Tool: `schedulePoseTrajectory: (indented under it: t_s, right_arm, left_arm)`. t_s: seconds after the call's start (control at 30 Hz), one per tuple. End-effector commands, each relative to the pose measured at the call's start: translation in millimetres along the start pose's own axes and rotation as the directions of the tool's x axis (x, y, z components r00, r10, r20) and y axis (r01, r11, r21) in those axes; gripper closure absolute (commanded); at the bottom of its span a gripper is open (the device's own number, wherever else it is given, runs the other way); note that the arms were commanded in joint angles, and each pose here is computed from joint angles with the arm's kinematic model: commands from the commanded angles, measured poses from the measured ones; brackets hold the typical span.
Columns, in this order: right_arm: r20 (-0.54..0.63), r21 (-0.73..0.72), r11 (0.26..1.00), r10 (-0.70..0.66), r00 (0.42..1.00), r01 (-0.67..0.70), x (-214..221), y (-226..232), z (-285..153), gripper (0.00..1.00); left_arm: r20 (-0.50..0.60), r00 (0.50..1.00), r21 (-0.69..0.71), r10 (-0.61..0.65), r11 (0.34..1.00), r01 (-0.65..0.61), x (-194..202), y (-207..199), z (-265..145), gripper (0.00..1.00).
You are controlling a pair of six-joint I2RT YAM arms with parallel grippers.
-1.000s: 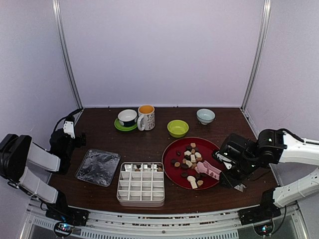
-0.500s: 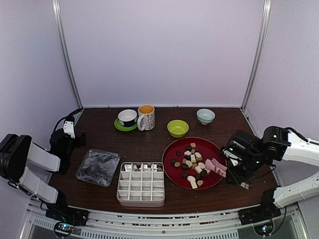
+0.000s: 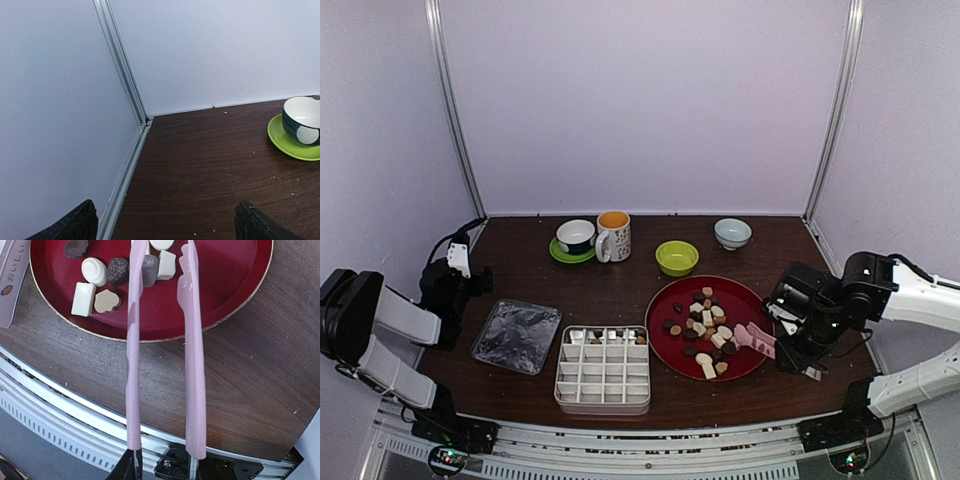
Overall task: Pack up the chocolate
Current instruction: Pick up the fake chocolate from the plate.
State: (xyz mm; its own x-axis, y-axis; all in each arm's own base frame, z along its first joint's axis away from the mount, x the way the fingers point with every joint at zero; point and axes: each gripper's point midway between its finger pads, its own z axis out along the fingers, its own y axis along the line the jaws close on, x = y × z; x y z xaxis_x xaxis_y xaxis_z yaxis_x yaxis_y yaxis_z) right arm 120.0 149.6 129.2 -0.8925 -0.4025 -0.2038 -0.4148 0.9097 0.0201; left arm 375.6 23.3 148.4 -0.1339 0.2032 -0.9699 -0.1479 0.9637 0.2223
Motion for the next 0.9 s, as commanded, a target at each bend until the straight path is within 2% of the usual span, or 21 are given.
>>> schedulePoseTrajectory:
  t_s: [0.0, 0.43, 0.87]
  right_arm:
    - [0.014, 0.007, 1.000, -0.009, 1.000, 0.009, -6.6, -0.4, -2.5, 0.67]
    - [0.055, 0.035, 0.999, 0.018, 0.998, -0.020, -29.5, 0.7, 13.9, 0.69]
    - [-0.005, 0.065, 0.998, 0.023, 1.000, -0.022, -24.9, -6.5, 33.5, 0.69]
  left_arm:
    - [0.038, 0.999, -0.022, -0.011, 1.000, 0.011, -12.1, 6.3, 3.0, 0.02]
    - [0.036, 0.999, -0.022, -0.009, 1.000, 0.010, -11.7, 6.1, 3.0, 0.02]
    - [0.037, 0.999, -0.023, -0.010, 1.000, 0.011, -12.0, 6.6, 3.0, 0.02]
